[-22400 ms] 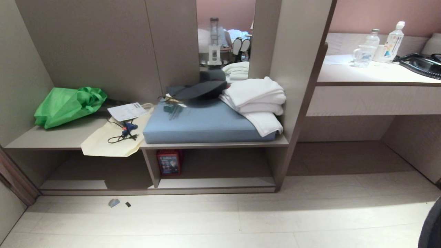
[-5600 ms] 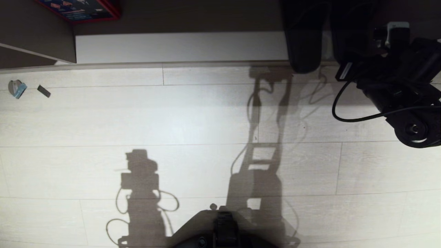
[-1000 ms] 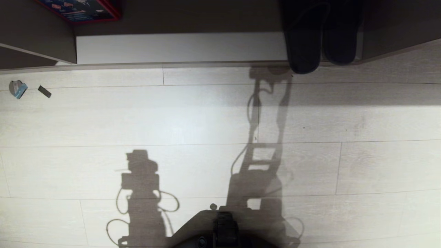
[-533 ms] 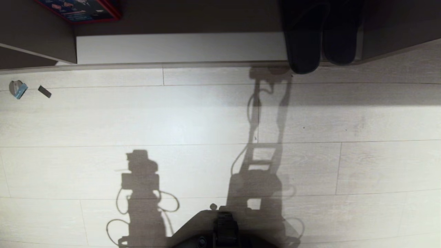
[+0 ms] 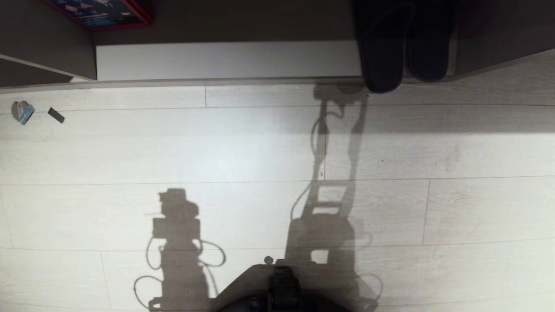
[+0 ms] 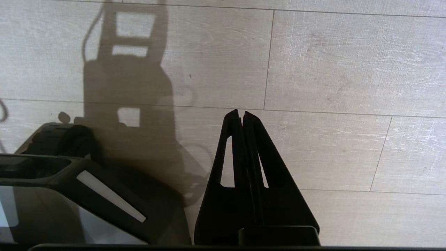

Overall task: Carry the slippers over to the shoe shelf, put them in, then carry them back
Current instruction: Pick up the slippers in the shoe cabinet

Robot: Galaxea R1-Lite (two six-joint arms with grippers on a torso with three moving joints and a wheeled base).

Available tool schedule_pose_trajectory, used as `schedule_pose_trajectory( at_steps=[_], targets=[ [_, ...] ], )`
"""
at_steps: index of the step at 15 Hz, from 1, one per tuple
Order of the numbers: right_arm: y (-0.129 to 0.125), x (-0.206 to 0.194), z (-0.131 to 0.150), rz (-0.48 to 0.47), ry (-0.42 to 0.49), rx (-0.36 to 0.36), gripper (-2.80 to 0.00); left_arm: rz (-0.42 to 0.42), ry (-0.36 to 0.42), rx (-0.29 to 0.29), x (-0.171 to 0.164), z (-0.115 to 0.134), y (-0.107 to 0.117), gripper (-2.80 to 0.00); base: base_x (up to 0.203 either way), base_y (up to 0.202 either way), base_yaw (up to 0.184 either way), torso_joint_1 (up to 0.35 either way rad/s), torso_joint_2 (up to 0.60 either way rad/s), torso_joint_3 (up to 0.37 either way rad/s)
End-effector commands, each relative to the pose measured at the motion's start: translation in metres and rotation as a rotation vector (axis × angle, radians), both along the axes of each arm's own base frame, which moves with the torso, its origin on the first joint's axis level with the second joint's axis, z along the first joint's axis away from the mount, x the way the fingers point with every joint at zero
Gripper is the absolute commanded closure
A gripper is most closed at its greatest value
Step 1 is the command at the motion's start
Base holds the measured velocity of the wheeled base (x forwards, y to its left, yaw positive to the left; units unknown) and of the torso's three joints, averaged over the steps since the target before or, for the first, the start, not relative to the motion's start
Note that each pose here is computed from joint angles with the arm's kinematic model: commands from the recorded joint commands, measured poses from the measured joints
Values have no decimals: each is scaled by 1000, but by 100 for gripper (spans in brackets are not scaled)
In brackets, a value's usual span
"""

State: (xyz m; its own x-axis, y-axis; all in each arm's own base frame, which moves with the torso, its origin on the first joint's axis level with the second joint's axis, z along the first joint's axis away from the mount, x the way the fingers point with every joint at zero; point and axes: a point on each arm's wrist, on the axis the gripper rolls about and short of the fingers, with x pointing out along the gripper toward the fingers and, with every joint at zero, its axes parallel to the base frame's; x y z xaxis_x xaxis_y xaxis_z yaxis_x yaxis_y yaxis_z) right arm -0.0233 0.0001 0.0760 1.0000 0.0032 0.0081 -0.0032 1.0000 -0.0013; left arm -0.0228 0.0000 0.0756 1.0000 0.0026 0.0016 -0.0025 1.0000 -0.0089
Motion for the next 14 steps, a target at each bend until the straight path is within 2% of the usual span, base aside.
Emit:
schedule_pose_trajectory(
  at_steps=[1, 9, 11, 14],
  targets=[
    [0, 0, 0, 1, 3, -2, 0, 1, 0, 0, 0, 0, 0, 0, 0, 0, 0, 0, 0, 0],
    [0, 0, 4, 4, -7, 5, 0, 1, 0, -2, 0, 0, 0, 0, 0, 0, 0, 0, 0, 0],
    [0, 0, 33, 20, -21, 11, 0, 1, 0, -2, 0, 0, 0, 0, 0, 0, 0, 0, 0, 0],
    [1, 25, 94, 51, 56, 6, 0, 1, 0, -2, 0, 0, 0, 0, 0, 0, 0, 0, 0, 0]
  ],
)
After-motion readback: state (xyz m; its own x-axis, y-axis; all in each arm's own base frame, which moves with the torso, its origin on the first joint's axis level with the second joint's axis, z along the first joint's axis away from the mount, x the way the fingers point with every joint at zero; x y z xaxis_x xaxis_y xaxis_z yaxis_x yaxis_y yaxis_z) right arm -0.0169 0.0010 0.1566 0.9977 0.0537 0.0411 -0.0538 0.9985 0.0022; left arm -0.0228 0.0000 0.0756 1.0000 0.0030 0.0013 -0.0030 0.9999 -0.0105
